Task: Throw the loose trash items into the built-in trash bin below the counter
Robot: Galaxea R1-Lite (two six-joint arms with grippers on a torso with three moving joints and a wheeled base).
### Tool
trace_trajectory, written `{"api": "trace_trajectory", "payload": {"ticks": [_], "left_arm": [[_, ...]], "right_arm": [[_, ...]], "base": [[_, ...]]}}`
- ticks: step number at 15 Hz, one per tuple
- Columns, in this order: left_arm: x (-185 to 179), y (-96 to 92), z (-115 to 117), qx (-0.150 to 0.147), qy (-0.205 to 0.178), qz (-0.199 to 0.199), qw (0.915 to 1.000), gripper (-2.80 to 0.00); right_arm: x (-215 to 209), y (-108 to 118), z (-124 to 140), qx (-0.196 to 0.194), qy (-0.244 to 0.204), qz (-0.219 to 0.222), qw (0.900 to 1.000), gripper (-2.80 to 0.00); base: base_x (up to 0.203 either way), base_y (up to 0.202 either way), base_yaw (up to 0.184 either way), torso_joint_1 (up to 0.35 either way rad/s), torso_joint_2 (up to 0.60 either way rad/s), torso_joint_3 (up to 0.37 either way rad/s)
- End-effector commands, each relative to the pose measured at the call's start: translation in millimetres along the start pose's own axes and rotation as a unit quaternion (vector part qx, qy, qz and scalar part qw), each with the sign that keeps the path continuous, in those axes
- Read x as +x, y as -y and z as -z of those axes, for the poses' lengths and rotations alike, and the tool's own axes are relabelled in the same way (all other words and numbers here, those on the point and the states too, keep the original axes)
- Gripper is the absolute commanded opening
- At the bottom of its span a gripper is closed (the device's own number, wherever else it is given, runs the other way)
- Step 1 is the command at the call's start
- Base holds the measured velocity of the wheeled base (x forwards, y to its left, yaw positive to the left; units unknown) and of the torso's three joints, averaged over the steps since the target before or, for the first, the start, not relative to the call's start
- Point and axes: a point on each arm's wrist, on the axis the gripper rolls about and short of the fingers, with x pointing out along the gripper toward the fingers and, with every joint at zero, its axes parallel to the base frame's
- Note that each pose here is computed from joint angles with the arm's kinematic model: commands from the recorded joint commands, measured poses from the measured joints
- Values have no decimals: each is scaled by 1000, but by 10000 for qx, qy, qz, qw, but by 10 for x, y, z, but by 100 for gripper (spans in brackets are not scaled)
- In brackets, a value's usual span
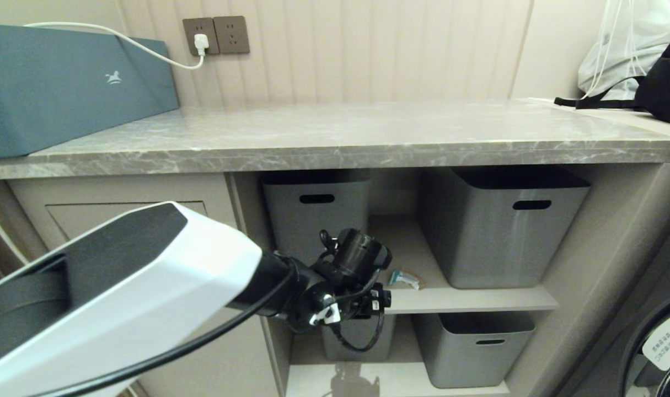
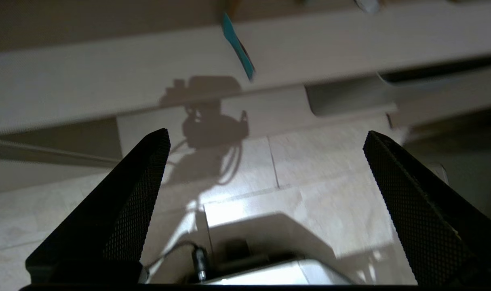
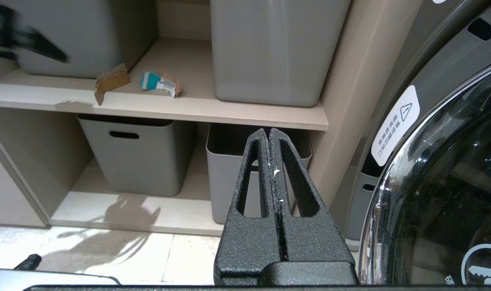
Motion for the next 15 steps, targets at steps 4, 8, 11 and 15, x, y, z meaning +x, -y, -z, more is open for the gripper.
{"api": "trace_trajectory", "payload": {"ticks": [4, 8, 11, 15], "left_arm": [[719, -121, 59, -111, -41, -643, 9979, 0], [943, -101, 11, -104, -138, -643, 9978, 0], [1086, -81, -45, -69, -252, -606, 9978, 0], [1193, -197, 32, -37, -570, -704, 9959, 0]], "right_arm": [[1, 0, 0, -3, -9, -5, 10000, -280], [1, 0, 0, -3, -9, -5, 10000, -280], [1, 0, 0, -3, -9, -5, 10000, -280], [1, 0, 0, -3, -9, -5, 10000, -280]], "base": [[0, 0, 0, 0, 0, 0], [0, 0, 0, 0, 0, 0], [0, 0, 0, 0, 0, 0], [0, 0, 0, 0, 0, 0]]}}
